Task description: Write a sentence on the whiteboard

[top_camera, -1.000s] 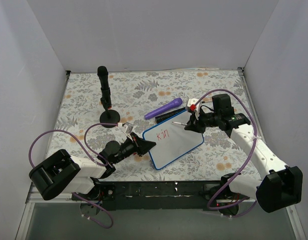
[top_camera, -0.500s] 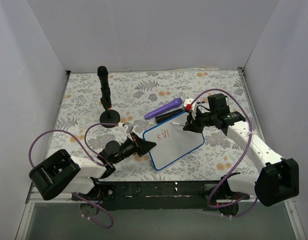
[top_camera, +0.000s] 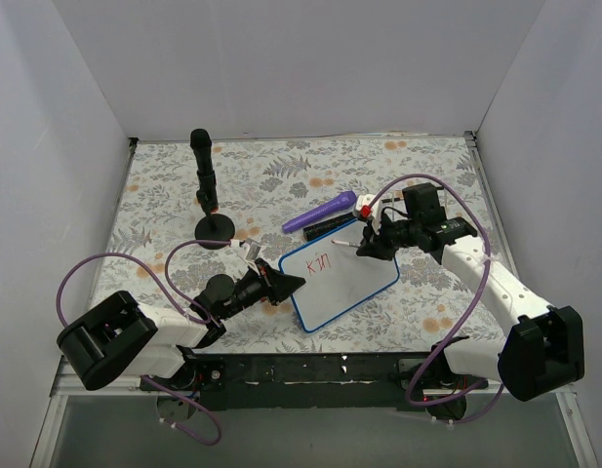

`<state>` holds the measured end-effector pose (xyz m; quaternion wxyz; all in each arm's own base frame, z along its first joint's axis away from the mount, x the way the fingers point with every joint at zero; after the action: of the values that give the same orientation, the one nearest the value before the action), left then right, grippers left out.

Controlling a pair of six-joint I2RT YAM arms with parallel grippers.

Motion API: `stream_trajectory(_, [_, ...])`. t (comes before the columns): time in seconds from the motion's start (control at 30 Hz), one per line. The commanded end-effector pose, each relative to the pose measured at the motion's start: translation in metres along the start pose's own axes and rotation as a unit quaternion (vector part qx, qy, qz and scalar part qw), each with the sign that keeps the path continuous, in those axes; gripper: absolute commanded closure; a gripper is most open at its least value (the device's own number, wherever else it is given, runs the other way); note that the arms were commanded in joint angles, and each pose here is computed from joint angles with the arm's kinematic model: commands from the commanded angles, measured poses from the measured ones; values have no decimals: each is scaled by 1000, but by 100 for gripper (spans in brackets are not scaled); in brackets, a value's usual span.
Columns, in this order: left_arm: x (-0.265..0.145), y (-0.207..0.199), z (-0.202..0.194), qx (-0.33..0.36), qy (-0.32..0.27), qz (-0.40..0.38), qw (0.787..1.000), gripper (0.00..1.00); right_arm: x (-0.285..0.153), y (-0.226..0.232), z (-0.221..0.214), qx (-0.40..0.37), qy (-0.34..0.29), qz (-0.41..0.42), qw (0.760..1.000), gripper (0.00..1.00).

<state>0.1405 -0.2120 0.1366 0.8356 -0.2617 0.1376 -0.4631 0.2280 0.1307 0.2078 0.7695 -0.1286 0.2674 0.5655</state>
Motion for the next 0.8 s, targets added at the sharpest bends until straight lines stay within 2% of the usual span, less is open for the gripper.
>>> stream_trajectory(0.0, [1,-9,12,21,-29,-27,999,100,-2,4,-10,-7,24,-1,1000,99])
stream_trajectory(0.37, [2,-8,11,19,-29,-26,999,100,-5,17,-30,-6,51,22,998,99])
stream_trajectory(0.77, [3,-8,10,19,-25,-30,999,100,-5,2,8,-10,-2,-1,1000,99])
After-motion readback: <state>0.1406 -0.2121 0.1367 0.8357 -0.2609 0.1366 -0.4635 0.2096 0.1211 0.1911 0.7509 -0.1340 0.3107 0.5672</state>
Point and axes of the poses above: each gripper's point midway between its finger pads, its own x axis out along the fingers, its own y axis along the line the jaws close on, z = x × y, the point moved 9 cm from there along -x, back along the fingers, and after that the axes turned 7 degrees about x, right-handed, at the moved point
